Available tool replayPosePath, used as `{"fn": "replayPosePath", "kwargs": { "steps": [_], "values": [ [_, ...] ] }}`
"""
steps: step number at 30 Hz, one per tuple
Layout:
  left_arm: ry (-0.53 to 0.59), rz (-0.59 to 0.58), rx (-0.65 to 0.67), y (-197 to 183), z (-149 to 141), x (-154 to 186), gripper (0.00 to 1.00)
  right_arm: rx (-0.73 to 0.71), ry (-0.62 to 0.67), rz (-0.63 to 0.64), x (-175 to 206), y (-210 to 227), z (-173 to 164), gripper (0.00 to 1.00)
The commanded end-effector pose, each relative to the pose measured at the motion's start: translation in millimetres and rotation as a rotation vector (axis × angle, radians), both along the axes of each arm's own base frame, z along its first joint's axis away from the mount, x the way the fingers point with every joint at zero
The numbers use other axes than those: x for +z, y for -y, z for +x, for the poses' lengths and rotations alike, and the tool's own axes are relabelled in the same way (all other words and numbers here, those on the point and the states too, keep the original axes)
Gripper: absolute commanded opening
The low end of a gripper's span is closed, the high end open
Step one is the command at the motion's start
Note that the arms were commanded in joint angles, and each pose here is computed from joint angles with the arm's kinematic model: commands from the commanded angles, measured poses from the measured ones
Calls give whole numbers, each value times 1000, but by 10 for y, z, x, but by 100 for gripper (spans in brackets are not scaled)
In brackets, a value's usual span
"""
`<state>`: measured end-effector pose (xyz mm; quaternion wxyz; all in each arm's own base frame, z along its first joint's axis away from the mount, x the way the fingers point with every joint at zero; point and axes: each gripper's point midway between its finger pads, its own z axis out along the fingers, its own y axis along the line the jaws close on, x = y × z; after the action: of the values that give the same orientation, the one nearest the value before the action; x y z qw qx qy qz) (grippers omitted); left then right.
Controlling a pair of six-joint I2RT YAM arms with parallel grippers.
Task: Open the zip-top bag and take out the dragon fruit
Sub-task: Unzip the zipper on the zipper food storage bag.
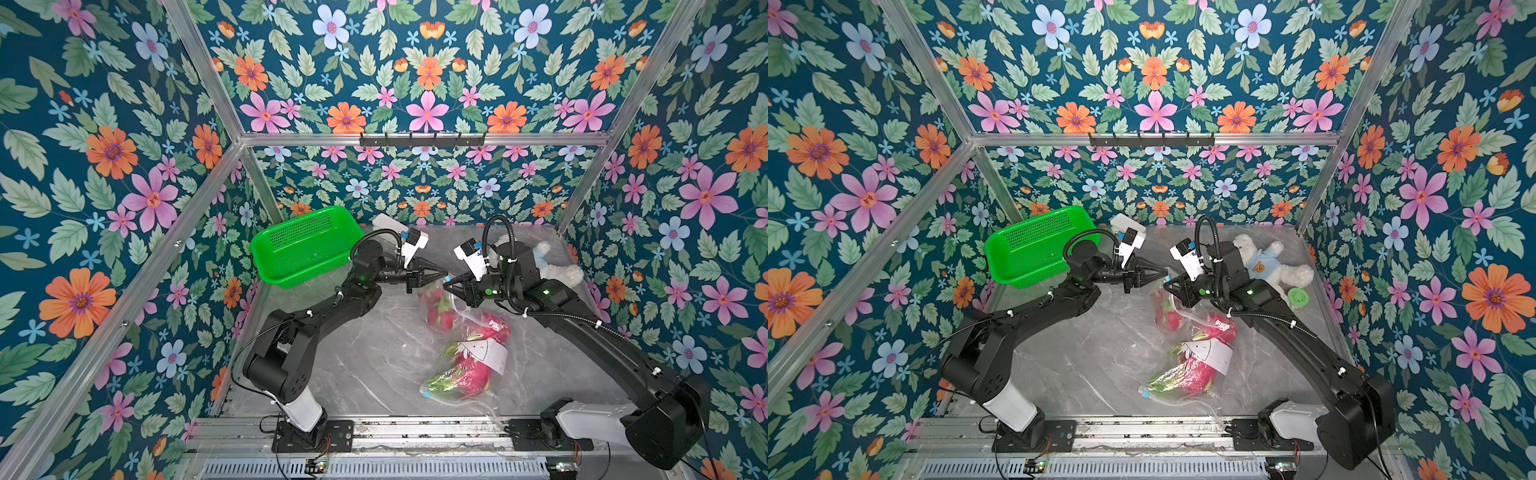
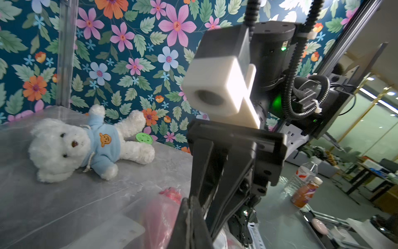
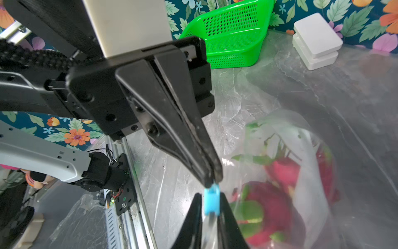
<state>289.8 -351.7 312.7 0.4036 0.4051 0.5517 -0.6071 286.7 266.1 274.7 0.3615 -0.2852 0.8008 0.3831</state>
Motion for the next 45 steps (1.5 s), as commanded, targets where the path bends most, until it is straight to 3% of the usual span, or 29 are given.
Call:
{"fn": "replayPosePath", "kwargs": {
  "steps": [1,5,13,15,18,26,30,37,45],
  "values": [
    [57,28,81,-15,105,-34,0,5,-46,56,45,-71,-21,16],
    [52,33,94,-27,110,-69,0,-9,-34,66,106,-85,-19,14],
    [51,33,84,-26,91,-85,0,-66,70,-8,299,71,24,20],
    [49,32,81,-26,86,-84,0,-73,85,-24,308,85,60,21],
    [51,27,73,-32,69,-73,0,-79,91,-38,278,73,113,31],
    [52,21,62,-34,40,-60,0,-81,82,-55,175,28,232,31],
    [53,17,57,-35,29,-51,0,-81,82,-53,168,10,265,26],
    [53,14,73,-38,51,-46,0,-72,64,-38,140,-10,270,4],
    [58,3,227,-133,350,29,0,-62,9,8,66,-31,171,0]
  ]
}}
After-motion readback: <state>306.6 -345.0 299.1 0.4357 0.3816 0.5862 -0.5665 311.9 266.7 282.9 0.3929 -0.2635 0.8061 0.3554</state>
